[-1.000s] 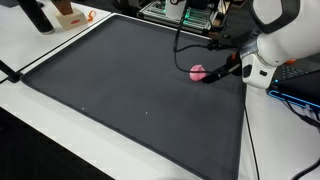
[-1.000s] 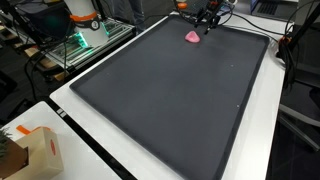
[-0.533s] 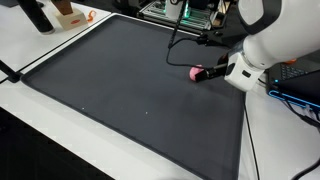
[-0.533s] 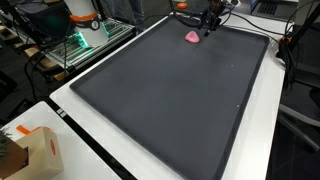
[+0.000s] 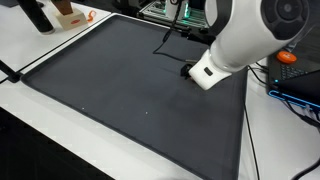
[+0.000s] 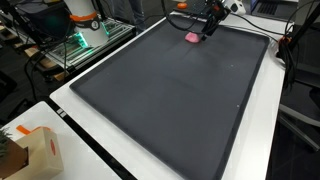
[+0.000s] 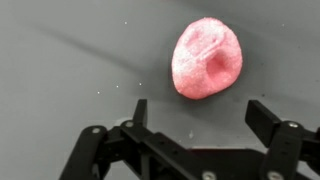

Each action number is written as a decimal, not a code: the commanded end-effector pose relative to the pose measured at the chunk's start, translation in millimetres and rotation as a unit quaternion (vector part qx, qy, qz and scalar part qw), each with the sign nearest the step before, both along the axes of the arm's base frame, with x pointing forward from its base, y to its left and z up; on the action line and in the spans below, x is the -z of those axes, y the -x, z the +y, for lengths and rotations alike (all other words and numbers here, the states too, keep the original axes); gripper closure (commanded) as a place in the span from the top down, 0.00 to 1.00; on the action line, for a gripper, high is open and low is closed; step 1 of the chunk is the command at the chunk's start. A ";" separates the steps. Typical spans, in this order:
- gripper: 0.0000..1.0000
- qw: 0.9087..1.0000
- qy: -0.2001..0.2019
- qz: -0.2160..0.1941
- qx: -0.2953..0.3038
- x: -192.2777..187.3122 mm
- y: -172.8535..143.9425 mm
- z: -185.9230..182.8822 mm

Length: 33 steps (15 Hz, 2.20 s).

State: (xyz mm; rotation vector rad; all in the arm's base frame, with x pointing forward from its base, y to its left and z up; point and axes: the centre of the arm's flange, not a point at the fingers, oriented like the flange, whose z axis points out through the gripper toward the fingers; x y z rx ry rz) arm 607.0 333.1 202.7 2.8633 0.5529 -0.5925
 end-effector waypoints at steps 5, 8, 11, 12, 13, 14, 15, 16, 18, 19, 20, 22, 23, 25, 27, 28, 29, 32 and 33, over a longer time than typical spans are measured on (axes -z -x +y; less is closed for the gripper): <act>1.00 0.979 -0.009 -0.004 0.203 -1.7 -5.7 -57.3; 1.00 0.960 -0.015 0.001 0.279 -7.4 -0.1 -74.7; 1.00 0.936 -0.025 0.002 0.352 -11.4 10.2 -86.6; 1.00 0.926 -0.029 -0.002 0.376 -11.4 13.3 -90.2; 1.00 0.916 -0.033 -0.008 0.399 -9.7 16.3 -95.2; 1.00 0.906 -0.038 -0.012 0.422 -7.7 18.9 -100.5; 1.00 0.894 -0.042 -0.018 0.445 -6.6 21.3 -104.5; 1.00 0.882 -0.047 -0.022 0.468 -5.0 24.6 -109.0; 1.00 0.856 -0.052 -0.025 0.513 -3.5 30.5 -116.9; 1.00 0.843 -0.056 -0.025 0.535 -4.6 33.0 -121.6; 1.00 0.829 -0.058 -0.021 0.556 -4.8 35.8 -126.1; 1.00 0.800 -0.060 -0.011 0.597 -6.4 42.2 -134.1; 1.00 0.787 -0.061 -0.003 0.614 -6.6 46.1 -138.0; 1.00 0.768 -0.063 0.009 0.637 -7.1 54.6 -144.8; 1.00 0.754 -0.070 0.015 0.652 -7.1 63.5 -150.3; 1.00 0.747 -0.074 0.010 0.661 -5.9 67.8 -153.1; 1.00 0.740 -0.079 0.006 0.668 -5.1 71.6 -155.5; 1.00 0.712 -0.092 -0.011 0.696 -2.9 84.2 -162.8; 1.00 0.704 -0.093 -0.016 0.703 -1.9 89.2 -164.5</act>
